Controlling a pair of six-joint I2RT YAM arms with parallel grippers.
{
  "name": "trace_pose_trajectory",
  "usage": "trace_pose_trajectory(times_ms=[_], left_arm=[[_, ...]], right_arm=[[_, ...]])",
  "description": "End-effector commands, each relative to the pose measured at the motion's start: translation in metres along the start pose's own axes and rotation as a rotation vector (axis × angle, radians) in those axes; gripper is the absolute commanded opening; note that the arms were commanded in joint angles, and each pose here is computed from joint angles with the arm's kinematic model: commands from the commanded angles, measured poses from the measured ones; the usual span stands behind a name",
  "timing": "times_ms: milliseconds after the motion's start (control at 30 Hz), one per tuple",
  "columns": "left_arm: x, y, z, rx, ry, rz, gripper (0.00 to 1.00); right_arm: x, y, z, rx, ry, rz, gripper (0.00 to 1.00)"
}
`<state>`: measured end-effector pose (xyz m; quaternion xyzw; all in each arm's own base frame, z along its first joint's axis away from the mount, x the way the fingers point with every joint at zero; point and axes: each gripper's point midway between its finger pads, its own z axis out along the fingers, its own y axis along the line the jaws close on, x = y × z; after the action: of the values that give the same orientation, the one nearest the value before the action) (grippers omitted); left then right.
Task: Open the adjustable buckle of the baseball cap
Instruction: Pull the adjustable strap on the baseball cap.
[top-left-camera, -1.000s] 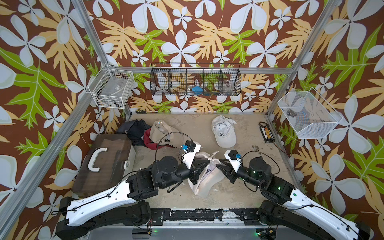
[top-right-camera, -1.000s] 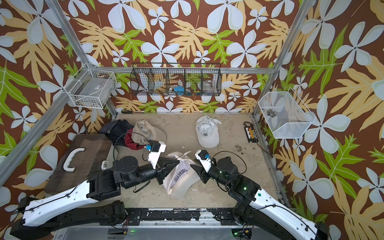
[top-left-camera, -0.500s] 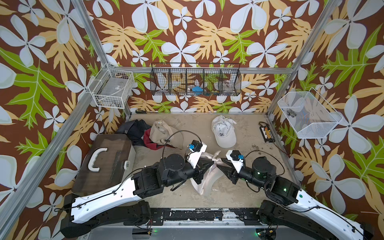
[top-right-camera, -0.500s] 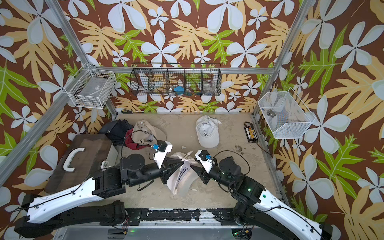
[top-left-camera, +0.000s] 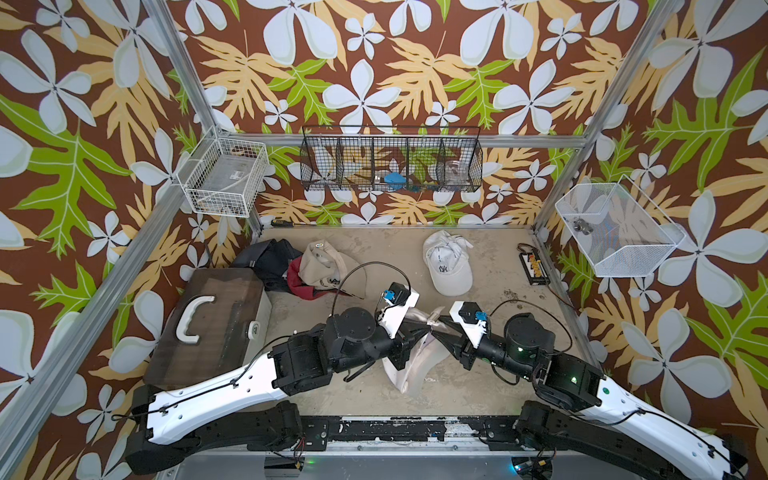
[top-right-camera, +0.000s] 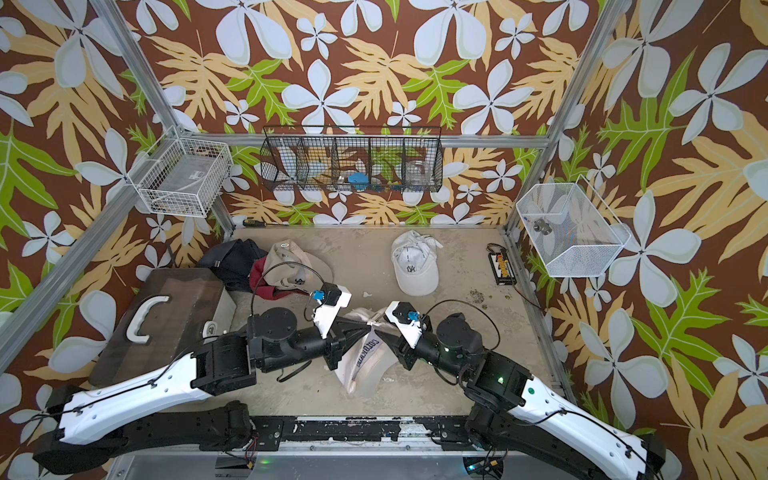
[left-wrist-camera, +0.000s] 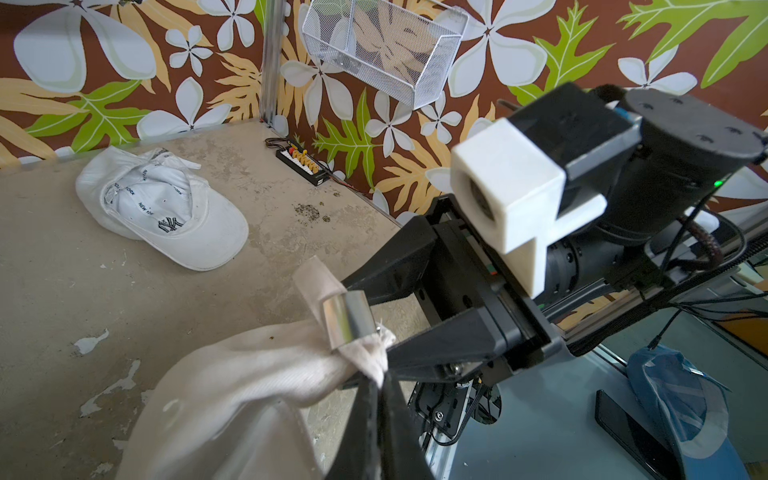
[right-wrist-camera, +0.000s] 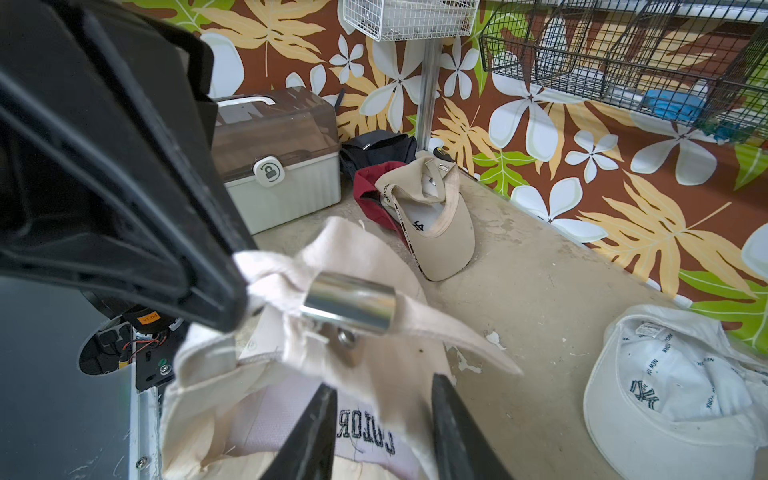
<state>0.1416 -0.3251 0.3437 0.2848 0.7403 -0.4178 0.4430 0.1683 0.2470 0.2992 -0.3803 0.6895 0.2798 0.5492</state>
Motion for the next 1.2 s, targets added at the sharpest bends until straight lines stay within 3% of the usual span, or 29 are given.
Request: trace_pose_trajectory(times_ms=[0,500,967,1167], left_arm=[[0.0,-0.001,0.0,0.008,-0.003,0.009,0.0],[0.005,-0.004,0.011,0.021,0.027,0.015,0.0],[0.013,-0.004,0.016,0.029,0.054,0.013,0.0],[0.017,-0.004,0.016,0.032,0.061,0.009,0.0]], right_arm=[[-0.01,0.001,-0.002,-0.005,-0.033,-0.008,0.38],[-0.016,0.01,-0.002,-0.035,-0.045,-0.018,0.33],[-0.016,0.011,-0.006,-0.043,-0.056,-0.012,0.18],[-0.018,0.01,-0.009,-0.036,-0.068,-0.004,0.05]])
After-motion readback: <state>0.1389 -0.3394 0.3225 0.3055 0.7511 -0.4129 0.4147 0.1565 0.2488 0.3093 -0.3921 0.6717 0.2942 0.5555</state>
